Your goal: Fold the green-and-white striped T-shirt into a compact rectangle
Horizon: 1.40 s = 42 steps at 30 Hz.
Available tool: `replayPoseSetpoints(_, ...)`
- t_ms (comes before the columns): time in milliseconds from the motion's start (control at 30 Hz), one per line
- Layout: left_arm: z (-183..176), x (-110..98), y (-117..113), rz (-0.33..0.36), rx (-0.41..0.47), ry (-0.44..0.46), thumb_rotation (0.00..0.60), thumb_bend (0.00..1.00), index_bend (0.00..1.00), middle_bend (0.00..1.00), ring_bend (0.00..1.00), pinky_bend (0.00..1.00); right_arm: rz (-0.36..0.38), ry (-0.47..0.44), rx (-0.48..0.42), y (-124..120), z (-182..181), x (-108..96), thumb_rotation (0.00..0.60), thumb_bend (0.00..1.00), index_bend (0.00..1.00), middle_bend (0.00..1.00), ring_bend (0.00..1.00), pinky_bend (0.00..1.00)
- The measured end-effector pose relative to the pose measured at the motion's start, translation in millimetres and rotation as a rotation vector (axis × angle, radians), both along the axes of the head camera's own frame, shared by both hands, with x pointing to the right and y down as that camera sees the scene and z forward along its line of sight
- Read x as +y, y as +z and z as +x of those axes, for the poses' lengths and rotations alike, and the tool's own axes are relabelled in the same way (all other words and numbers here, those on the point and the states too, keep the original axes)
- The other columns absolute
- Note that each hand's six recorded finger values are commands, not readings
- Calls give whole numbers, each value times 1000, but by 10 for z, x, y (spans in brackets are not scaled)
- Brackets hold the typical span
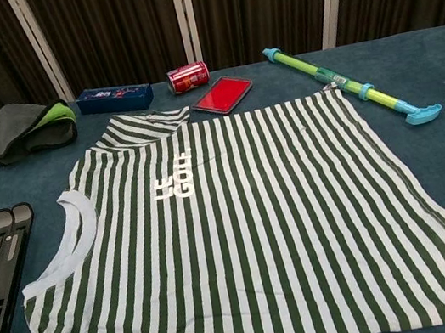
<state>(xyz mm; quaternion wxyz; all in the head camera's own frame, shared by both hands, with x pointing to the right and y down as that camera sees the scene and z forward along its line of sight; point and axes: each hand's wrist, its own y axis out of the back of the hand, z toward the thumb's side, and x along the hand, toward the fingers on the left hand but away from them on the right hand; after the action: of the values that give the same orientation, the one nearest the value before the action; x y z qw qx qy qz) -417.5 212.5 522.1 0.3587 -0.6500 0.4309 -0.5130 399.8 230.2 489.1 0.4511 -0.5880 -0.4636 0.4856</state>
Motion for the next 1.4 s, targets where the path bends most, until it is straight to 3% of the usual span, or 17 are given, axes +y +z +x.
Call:
replayPoseSetpoints(467, 11, 11, 9, 0, -8, 3, 600, 0, 0, 0, 0, 0, -56, -23, -2, 87, -39, 36, 600, 0, 126, 0, 0, 0)
replayPoseSetpoints(633, 28, 10, 27, -6, -11, 9, 600, 0, 0, 0, 0, 0, -139, -72, -9, 237, -131, 82, 600, 0, 299, 0, 0, 0)
replayPoseSetpoints(800, 49, 7, 22, -1, -15, 11, 600, 0, 0, 0, 0, 0, -266, -206, -33, 541, -340, 167, 600, 0, 440, 0, 0, 0)
replayPoseSetpoints(967, 42, -5, 65, -11, -28, 4, 600, 0, 0, 0, 0, 0, -371, -379, -55, 916, -577, 357, 600, 56, 475, 15, 0, 0)
replayPoseSetpoints(1167, 27, -25, 111, -19, -40, -4, 600, 0, 0, 0, 0, 0, -434, -528, -48, 1304, -853, 550, 600, 89, 486, 21, 0, 0)
replayPoseSetpoints(1400, 2, -41, 127, -23, -41, -13, 600, 0, 0, 0, 0, 0, -456, -598, -24, 1523, -1030, 630, 600, 108, 487, 22, 0, 0)
